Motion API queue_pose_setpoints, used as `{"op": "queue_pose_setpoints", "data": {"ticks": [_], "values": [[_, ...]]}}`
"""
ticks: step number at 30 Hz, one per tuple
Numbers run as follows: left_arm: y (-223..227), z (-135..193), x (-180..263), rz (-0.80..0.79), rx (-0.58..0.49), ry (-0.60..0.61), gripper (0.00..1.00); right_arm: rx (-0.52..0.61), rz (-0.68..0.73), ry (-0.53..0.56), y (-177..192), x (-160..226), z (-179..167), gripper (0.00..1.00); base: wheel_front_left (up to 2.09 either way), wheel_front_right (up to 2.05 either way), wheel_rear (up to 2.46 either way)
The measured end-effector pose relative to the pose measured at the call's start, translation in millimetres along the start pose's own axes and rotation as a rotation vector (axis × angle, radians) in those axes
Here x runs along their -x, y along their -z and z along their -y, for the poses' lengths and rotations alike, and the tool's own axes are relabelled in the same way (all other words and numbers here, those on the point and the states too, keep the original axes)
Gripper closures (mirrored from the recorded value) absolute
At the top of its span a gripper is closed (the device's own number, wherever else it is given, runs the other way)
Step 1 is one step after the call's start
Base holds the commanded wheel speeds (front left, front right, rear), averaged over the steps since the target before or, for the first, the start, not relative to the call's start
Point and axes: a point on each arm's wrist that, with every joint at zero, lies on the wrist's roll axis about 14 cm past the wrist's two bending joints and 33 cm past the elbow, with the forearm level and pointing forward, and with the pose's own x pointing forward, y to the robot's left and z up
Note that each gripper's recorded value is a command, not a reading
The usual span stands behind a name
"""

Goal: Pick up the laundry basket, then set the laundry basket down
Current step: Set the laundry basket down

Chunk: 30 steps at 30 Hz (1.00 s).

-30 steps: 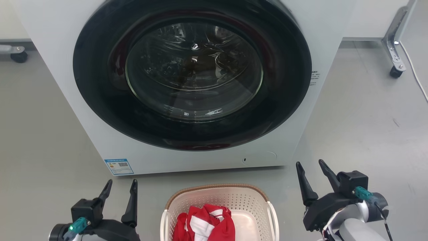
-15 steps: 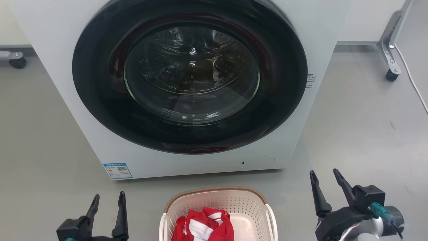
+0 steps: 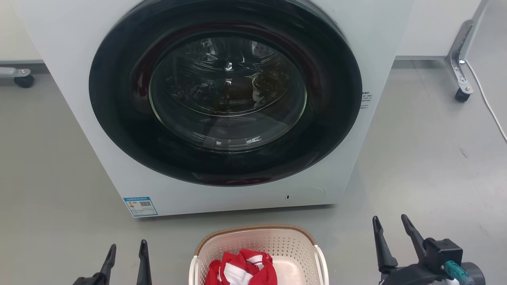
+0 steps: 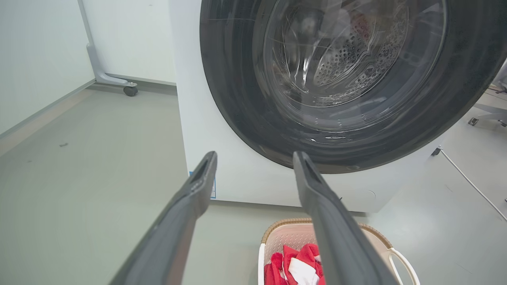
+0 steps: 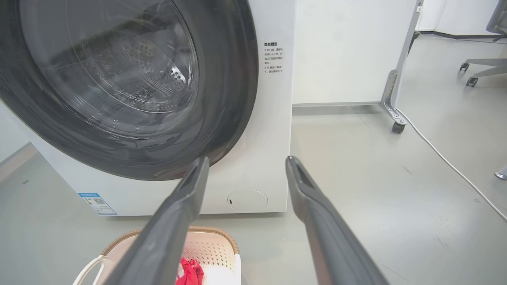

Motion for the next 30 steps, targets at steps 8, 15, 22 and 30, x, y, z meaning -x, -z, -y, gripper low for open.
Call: {"op": "queue_pose_setpoints", "data": {"ticks": [8, 15, 22, 30], "values": [[-4.2, 1.8, 4.1, 0.02, -0.014, 0.0, 0.0, 0.009, 0.024, -0.004, -4.6, 6.0, -4.6, 0.0, 0.0, 0.0, 0.0], [-11.7, 3.9, 4.9, 0.04, -0.017, 0.004, 0.0, 0.01, 0.053, -0.008, -12.0, 8.0, -9.2, 0.0, 0.0, 0.0, 0.0], [-21.5, 9.5, 4.2, 0.068, -0.011, 0.017, 0.0, 0.016, 0.091, -0.008, -23.6, 7.0, -10.4, 0.0, 0.0, 0.0, 0.0], [-22.5, 14.9, 6.7, 0.063, -0.008, 0.03, 0.0, 0.017, 0.096, -0.001, -24.0, 9.7, -9.4, 0.0, 0.0, 0.0, 0.0]]}}
